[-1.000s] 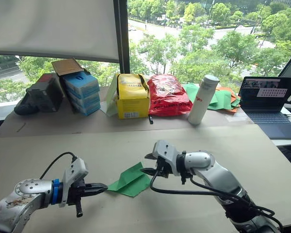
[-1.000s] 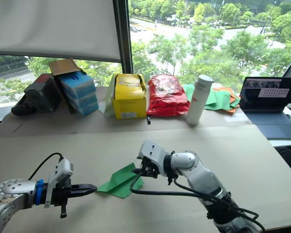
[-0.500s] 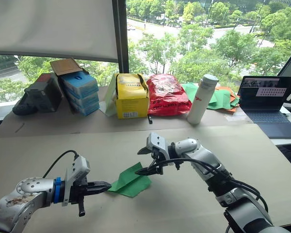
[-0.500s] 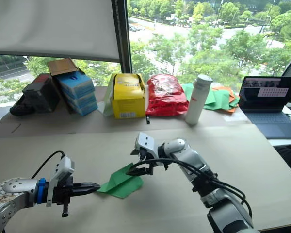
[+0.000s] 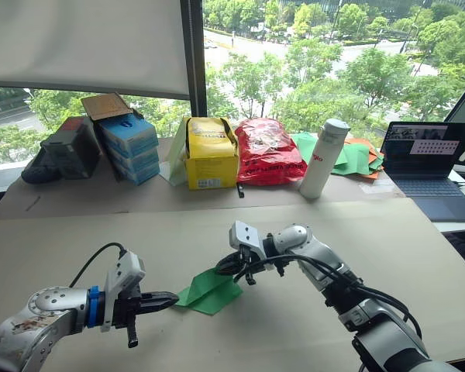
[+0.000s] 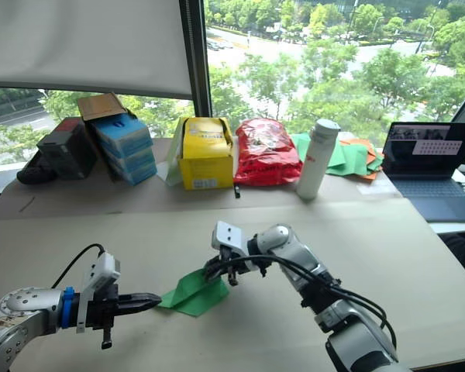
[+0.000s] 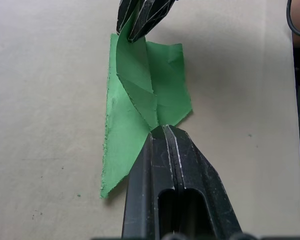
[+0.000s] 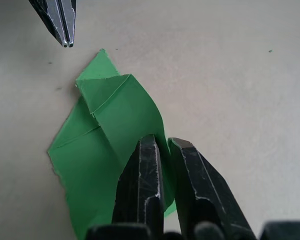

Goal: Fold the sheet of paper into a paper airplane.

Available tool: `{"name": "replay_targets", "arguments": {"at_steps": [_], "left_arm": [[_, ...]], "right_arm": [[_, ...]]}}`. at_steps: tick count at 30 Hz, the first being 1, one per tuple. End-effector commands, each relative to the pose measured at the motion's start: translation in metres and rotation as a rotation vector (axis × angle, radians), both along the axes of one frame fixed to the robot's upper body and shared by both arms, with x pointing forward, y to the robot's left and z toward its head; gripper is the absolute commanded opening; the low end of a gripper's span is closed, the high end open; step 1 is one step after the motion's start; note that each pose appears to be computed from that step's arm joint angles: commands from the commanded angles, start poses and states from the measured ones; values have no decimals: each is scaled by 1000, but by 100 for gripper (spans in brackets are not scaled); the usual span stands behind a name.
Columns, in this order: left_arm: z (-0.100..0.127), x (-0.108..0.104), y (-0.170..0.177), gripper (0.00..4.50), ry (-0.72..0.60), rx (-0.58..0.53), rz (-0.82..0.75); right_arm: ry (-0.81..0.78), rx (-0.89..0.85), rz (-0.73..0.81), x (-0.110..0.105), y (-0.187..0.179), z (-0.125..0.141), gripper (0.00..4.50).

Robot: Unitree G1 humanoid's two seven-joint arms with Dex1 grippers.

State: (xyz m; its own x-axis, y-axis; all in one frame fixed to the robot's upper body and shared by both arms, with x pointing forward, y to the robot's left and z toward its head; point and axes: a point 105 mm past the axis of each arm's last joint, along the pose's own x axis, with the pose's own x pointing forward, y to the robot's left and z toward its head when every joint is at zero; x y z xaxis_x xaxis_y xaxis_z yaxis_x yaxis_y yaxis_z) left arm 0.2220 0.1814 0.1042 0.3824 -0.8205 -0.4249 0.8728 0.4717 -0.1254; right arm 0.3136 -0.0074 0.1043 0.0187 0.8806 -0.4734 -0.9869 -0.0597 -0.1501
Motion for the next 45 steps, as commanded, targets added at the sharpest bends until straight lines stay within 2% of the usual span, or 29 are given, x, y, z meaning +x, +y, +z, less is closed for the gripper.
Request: {"name": "replay_targets", "arguments": {"at_steps": [1, 7, 11, 13, 16, 19, 21, 23, 27, 31, 34, 36, 39, 45], "left_arm": [[3, 2, -1, 0, -31, 1, -18], [11, 11, -6, 0, -59, -5, -18], [20, 20, -9, 0, -83, -24, 2], [25, 24, -9, 0, -92, -32, 12], [29, 25, -11, 0, -92, -41, 15], [32, 24, -14, 0, -89, -47, 11], [34, 25, -14, 0, -87, -49, 12], [35, 25, -14, 0, -86, -51, 13], [38, 27, -16, 0, -85, -52, 9], [38, 27, -18, 0, -82, -49, 3], [38, 27, -18, 0, -80, -47, 3], [39, 27, -19, 0, -80, -48, 2], [38, 26, -20, 0, -76, -47, 2], [37, 25, -19, 0, -69, -46, 4]], "right_arm": [[-67, 9, 43, -6, 0, 8, 2], [-170, 70, 5, -7, -4, 30, 2], [-341, 145, -98, -1, -14, 59, 2], [-432, 159, -146, -4, -21, 65, 2], [-504, 186, -161, -20, -21, 64, 2], [-729, 200, -202, -30, -19, 66, 2], [-911, 141, -189, -32, -20, 58, 2], [-1018, 101, -161, -35, -21, 48, 2], [-1129, 104, -91, -45, -17, 39, 2], [-1277, 131, -146, -37, -18, 52, 2], [-1386, 149, -243, -26, -19, 68, 2], [-1418, 142, -248, -25, -16, 68, 2], [-1391, 119, -193, -28, -12, 52, 2], [-1212, 47, -1, -47, -10, 9, 2]]}}
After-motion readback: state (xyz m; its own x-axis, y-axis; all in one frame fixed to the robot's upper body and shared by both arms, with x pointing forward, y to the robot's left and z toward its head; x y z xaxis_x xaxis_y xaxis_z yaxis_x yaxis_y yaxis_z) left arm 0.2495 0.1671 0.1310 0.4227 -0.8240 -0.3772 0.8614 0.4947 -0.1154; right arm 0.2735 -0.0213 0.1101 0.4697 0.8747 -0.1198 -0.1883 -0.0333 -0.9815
